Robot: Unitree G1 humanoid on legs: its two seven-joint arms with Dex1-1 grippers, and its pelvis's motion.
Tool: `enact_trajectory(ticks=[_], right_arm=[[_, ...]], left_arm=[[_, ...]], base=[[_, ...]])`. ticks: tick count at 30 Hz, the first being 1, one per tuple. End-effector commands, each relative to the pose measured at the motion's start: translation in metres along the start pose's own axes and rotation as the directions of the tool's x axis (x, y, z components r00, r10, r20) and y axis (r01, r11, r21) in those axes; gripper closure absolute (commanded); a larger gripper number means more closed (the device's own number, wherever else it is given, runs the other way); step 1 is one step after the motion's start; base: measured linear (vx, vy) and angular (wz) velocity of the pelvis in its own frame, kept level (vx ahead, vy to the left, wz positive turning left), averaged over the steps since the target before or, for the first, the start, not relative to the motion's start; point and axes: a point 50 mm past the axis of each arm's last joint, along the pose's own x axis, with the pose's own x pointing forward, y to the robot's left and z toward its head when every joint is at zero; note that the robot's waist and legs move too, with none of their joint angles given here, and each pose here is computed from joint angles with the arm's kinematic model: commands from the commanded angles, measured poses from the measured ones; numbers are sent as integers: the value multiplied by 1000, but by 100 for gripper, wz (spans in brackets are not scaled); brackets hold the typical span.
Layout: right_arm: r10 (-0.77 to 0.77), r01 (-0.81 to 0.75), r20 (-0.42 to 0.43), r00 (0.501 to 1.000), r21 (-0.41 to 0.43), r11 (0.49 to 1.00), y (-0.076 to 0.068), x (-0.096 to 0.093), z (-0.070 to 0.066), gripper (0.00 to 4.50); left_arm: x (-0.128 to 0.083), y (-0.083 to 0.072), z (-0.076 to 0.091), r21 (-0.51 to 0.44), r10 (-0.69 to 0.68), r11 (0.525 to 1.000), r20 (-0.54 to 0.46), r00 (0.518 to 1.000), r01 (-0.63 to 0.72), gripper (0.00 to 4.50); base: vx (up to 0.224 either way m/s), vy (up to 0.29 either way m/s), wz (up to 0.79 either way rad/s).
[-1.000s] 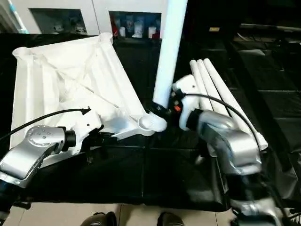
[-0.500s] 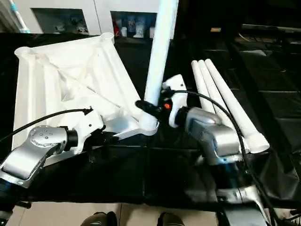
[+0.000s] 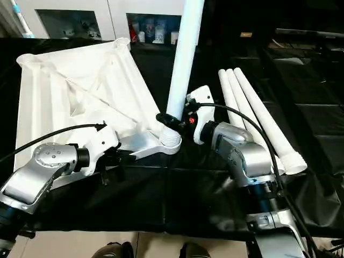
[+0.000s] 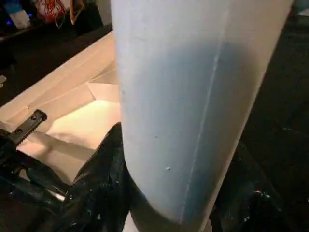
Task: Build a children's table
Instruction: Rotate table base
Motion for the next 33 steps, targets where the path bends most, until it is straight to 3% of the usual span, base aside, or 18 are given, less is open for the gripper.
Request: enact_trajectory(ticks=[1, 9, 16, 20, 33], right_arm=[[-17, 19, -47, 999, 51, 999, -4, -1, -15, 266], [-37, 39, -28, 999, 95, 995, -4, -7, -35, 266], [-43, 44, -10, 999, 57, 997, 2, -12, -48, 266], [-34, 34, -52, 998, 4, 999, 10, -15, -61, 266], [66, -86, -194, 979, -99, 991, 18, -7, -65, 266]], left_arm=[[5, -3, -1, -12, -19, 1000, 24, 1000, 19, 450], [6, 2, 1, -26, 15, 1000, 29, 999, -14, 450], [8, 3, 3, -26, 15, 1000, 32, 999, -15, 450], [10, 4, 4, -21, 12, 1000, 32, 999, -11, 450], [11, 3, 5, -4, -12, 1000, 24, 1000, 12, 450]], base=[[0, 0, 0], [0, 0, 0], [0, 0, 0], [0, 0, 0], [0, 0, 0]])
